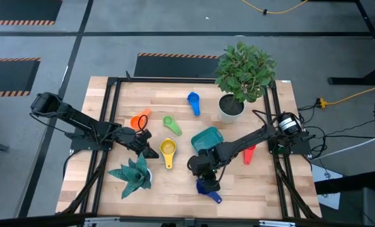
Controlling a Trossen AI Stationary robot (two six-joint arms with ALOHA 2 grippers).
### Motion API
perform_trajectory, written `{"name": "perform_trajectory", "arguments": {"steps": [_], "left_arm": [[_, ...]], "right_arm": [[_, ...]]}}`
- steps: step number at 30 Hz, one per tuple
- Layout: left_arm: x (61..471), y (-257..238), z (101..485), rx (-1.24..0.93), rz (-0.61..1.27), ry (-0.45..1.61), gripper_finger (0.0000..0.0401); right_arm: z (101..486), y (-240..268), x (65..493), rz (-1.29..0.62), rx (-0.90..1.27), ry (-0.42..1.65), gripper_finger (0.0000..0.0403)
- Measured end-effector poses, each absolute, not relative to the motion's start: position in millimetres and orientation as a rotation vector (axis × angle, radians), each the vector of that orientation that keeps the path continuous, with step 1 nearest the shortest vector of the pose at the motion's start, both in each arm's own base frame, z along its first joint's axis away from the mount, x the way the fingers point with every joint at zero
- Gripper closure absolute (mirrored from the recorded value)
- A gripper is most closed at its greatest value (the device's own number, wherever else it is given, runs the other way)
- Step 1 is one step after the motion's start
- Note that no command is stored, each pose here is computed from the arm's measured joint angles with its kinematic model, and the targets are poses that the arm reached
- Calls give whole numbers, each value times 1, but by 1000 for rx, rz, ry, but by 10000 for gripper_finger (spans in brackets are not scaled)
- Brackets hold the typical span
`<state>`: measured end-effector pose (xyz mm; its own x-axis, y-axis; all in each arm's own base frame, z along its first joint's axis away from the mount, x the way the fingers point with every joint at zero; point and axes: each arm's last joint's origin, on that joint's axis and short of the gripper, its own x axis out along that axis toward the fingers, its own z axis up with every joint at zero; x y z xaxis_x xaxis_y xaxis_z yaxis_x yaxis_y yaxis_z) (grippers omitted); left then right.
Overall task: Nest measuring cups in basket
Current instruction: Stack the dark blue measuring cup on top of the yellow measuring cup
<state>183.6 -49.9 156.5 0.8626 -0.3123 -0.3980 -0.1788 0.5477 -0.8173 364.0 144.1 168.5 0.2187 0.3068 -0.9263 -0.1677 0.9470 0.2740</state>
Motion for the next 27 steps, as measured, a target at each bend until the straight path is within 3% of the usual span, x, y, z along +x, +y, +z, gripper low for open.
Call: {"name": "perform_trajectory", "arguments": {"steps": [6,14,21,27], "left_arm": [[183,-50,156,-1001,-81,553,322],[183,-50,156,-1000,-79,555,322],[184,-49,156,-972,-50,524,322],[181,-48,165,-928,-93,471,326]], "right_arm": [[164,145,366,310,148,1312,314],[163,144,367,281,127,1306,390],[167,140,371,218,195,1295,387],[192,135,390,171,248,1197,390]]}}
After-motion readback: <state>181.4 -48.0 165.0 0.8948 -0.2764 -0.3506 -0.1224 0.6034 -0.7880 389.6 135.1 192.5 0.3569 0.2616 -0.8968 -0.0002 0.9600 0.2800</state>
